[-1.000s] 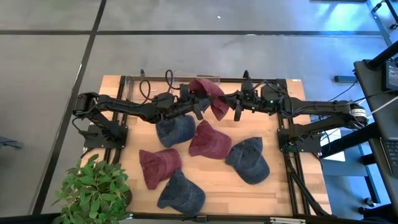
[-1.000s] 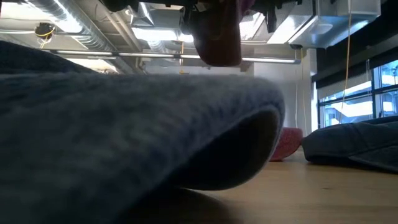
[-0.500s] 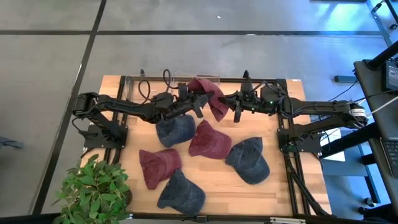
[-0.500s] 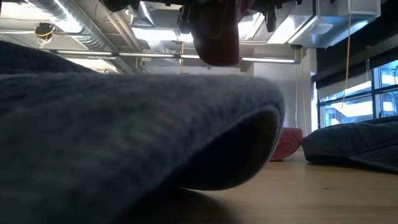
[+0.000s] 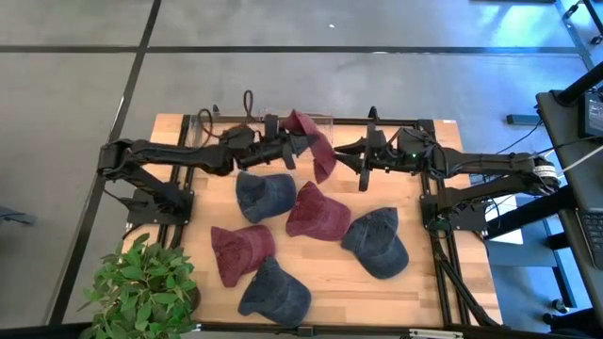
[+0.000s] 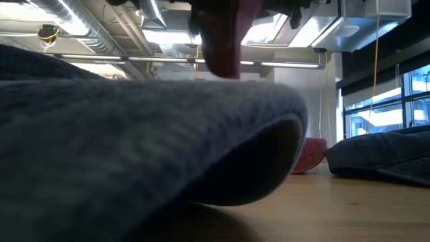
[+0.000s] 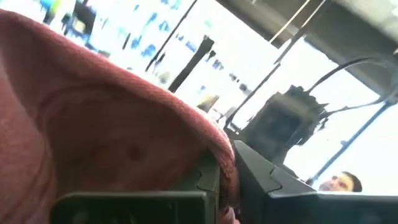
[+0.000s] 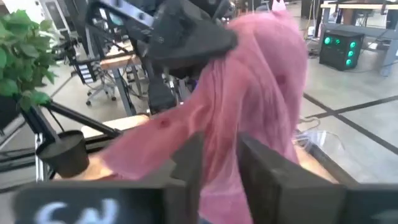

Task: Pick & Place hat
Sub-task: Put the top dark red cap into the left transparent bin, then put the right middle blue cap into the right transparent bin

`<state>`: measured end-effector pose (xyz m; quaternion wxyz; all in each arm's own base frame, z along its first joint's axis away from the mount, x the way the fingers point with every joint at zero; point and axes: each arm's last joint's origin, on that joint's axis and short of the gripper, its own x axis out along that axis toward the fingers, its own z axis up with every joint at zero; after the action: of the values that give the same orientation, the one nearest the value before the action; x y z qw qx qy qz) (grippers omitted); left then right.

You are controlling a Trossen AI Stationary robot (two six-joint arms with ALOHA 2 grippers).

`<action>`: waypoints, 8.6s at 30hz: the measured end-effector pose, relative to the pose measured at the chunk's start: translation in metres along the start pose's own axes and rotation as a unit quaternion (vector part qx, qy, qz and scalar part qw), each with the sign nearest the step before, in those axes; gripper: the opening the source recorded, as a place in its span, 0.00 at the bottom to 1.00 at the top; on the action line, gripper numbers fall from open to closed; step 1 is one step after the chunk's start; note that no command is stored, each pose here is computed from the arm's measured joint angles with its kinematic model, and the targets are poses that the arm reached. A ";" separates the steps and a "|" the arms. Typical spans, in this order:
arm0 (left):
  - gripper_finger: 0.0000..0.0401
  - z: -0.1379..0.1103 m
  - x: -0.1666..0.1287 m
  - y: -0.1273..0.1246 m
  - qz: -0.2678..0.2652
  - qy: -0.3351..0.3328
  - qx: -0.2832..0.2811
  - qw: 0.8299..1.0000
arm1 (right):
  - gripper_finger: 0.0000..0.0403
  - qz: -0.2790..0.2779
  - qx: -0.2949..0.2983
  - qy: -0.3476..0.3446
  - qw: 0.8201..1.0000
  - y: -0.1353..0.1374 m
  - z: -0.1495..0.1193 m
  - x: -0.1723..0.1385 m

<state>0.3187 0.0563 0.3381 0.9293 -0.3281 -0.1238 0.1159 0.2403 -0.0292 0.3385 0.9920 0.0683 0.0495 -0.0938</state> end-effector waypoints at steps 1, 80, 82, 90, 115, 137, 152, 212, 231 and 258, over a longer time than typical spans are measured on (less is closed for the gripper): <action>0.06 0.002 -0.002 0.003 0.007 0.017 -0.009 1.000 | 0.30 -0.002 -0.003 0.004 1.000 -0.001 0.000 -0.003; 0.06 0.106 -0.108 0.078 0.686 0.382 0.125 0.607 | 0.49 -0.074 -0.035 0.184 0.979 -0.016 -0.040 0.005; 0.06 0.105 -0.106 0.081 0.693 0.376 0.123 0.602 | 0.49 -0.074 -0.038 0.185 0.979 -0.016 -0.040 0.005; 0.06 0.094 -0.090 0.100 0.725 0.364 0.101 0.576 | 0.49 -0.072 -0.048 0.186 0.979 -0.016 -0.040 0.005; 0.09 0.090 -0.080 0.142 0.798 0.304 0.065 0.516 | 0.49 -0.075 -0.050 0.219 0.971 -0.017 -0.046 0.002; 0.22 0.097 -0.084 0.148 0.809 0.293 0.080 0.502 | 0.49 -0.074 -0.050 0.219 0.972 -0.017 -0.046 0.002; 0.45 0.100 -0.086 0.135 0.803 0.285 0.115 0.511 | 0.49 -0.075 -0.049 0.219 0.972 -0.017 -0.046 0.002; 0.33 -0.169 -0.050 -0.055 0.026 0.244 0.105 0.964 | 0.49 0.092 -0.163 0.648 0.738 0.030 -0.158 0.020; 0.33 -0.173 -0.054 -0.060 0.013 0.258 0.092 0.962 | 0.40 0.142 -0.149 0.703 0.681 0.009 -0.202 0.040; 0.33 -0.168 -0.049 -0.055 0.036 0.242 0.057 0.968 | 0.09 0.157 -0.013 0.632 0.759 0.016 -0.090 -0.014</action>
<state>0.3310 -0.0980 0.2390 0.9441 -0.2967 0.1233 0.0738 0.2216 0.0023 0.2537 0.7375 0.1055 0.6546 0.1286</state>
